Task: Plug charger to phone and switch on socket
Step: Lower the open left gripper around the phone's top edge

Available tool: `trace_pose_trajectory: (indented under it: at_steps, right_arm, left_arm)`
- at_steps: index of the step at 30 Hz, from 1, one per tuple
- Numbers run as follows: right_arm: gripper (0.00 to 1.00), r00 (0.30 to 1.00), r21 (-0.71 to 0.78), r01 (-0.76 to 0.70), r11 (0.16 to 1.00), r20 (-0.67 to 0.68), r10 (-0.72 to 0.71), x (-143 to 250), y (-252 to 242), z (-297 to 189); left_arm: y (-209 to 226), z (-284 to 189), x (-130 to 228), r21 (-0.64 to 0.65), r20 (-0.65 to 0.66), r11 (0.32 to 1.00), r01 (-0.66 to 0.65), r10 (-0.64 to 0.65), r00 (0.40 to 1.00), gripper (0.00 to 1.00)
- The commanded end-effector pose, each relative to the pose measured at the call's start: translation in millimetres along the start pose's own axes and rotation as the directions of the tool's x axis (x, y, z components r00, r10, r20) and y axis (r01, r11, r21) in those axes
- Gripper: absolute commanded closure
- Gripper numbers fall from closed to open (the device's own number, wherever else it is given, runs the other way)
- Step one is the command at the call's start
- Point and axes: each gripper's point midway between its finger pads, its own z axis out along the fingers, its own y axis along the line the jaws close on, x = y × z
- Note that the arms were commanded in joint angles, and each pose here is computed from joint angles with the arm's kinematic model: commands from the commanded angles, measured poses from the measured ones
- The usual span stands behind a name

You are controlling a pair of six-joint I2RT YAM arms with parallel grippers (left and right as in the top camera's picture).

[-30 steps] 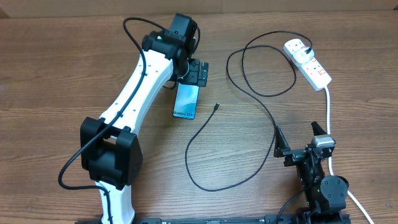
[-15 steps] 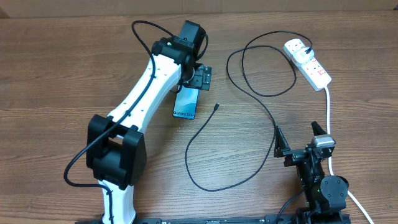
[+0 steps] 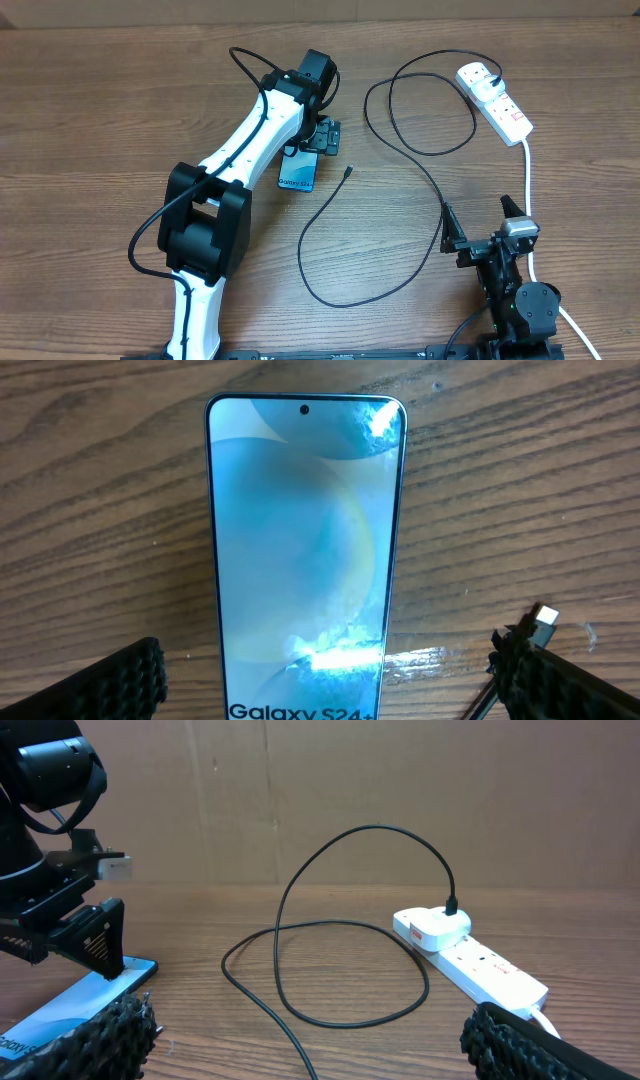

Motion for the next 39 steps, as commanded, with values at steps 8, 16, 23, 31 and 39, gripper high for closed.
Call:
trace_pose_trajectory:
  at_steps: [8,16,23,31,39]
  right_arm:
    - [0.0,1.0,0.004,0.007,1.0,0.005,-0.007,1.3,-0.3,0.1]
    - [0.0,1.0,0.004,0.007,1.0,0.005,-0.007,1.3,-0.3,0.1]
    - [0.0,1.0,0.004,0.007,1.0,0.005,-0.007,1.3,-0.3,0.1]
    - [0.0,1.0,0.003,0.007,1.0,0.005,-0.007,1.3,-0.2,0.1]
    - [0.0,1.0,0.004,0.007,1.0,0.005,-0.007,1.3,-0.3,0.1]
  left_arm:
    - [7.6,4.4,-8.5,-0.014,0.027,0.999,0.037,-0.036,0.999,0.0]
    - [8.9,4.4,-13.4,-0.01,0.044,0.999,0.043,-0.043,0.998,0.0]
    - [9.4,11.5,-12.7,-0.013,0.035,0.999,0.044,-0.044,0.998,0.0]
    - [10.1,30.7,-6.8,-0.026,-0.003,0.999,0.04,-0.04,0.999,0.0]
    - [11.0,45.0,-2.4,-0.035,-0.03,0.999,0.013,-0.014,0.999,0.0]
